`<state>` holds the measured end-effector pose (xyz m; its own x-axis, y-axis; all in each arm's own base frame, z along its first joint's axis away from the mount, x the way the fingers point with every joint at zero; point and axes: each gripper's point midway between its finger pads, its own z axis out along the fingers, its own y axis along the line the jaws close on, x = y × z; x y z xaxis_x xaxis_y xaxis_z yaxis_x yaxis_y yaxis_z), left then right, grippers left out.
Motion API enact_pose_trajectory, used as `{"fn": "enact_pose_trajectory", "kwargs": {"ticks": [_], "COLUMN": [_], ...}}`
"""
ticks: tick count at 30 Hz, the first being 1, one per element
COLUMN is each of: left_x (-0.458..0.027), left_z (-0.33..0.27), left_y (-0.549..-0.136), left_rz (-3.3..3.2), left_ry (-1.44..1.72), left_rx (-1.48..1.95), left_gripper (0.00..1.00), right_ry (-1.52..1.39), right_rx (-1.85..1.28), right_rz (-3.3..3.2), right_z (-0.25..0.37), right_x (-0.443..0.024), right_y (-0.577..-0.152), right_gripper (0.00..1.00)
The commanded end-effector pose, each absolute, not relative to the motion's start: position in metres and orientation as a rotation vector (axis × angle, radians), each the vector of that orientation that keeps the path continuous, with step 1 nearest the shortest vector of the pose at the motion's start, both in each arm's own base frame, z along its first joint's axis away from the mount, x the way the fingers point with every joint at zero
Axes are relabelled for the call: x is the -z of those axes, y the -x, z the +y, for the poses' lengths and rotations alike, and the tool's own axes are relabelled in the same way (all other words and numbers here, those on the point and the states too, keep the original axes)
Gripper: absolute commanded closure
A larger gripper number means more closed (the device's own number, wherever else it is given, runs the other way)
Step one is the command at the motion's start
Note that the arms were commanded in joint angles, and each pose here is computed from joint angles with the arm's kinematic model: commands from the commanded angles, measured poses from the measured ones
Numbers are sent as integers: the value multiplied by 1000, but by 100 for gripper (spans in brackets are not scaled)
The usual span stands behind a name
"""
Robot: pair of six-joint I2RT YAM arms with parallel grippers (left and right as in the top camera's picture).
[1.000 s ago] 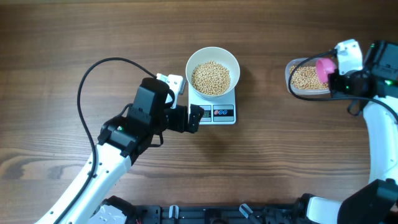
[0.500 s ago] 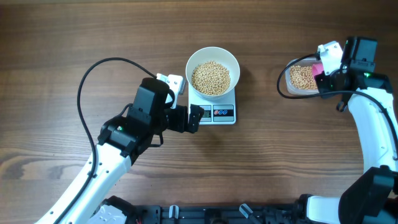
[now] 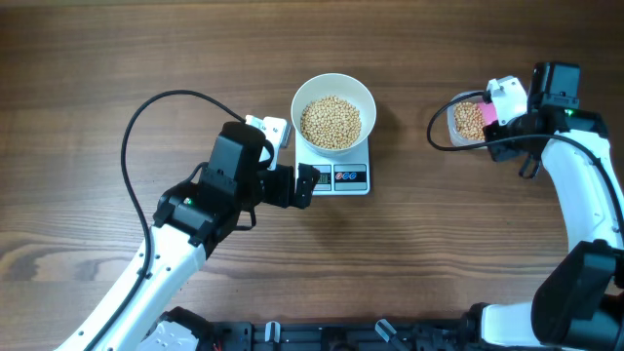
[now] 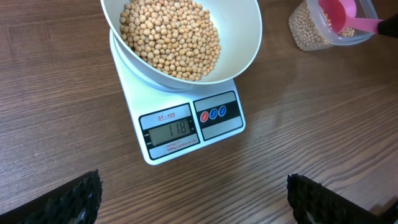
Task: Scoop item into bowl and weigh 150g on scale
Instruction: 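Dip the pink scoop into the soybeans with the right gripper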
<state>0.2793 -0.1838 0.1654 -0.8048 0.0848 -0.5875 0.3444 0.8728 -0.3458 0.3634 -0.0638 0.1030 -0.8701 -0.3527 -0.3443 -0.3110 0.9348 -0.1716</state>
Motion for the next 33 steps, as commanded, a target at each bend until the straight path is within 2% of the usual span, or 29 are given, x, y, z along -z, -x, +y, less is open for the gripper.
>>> {"fn": "enact_pose_trajectory", "kwargs": {"ticks": [1,4,15,22,33], "left_x": [-168,-168,-168,-168,-168], "left_z": [-184,-184,-184,-184,-184], "left_y": [-279,-279,-279,-279,-279], "left_rz": [2445,2445,2445,2445,2445], "left_ry": [-336,-336,-336,-336,-336], "left_rx": [582,582,582,582,582], "left_gripper": [0,0,0,0,0], "right_ry": [452,436,177,-116,-241], "right_rx": [20,13,-364,-420,-682], "right_rz": [2727,2734,2673,2673,2525], "right_z": [-48,-48,-21,-47,-62], "right_x": [-97,-97,-107,-109,-129], "right_y": [-362,-361,-365,-363,-362], "right_gripper": [96,96,96,96,96]}}
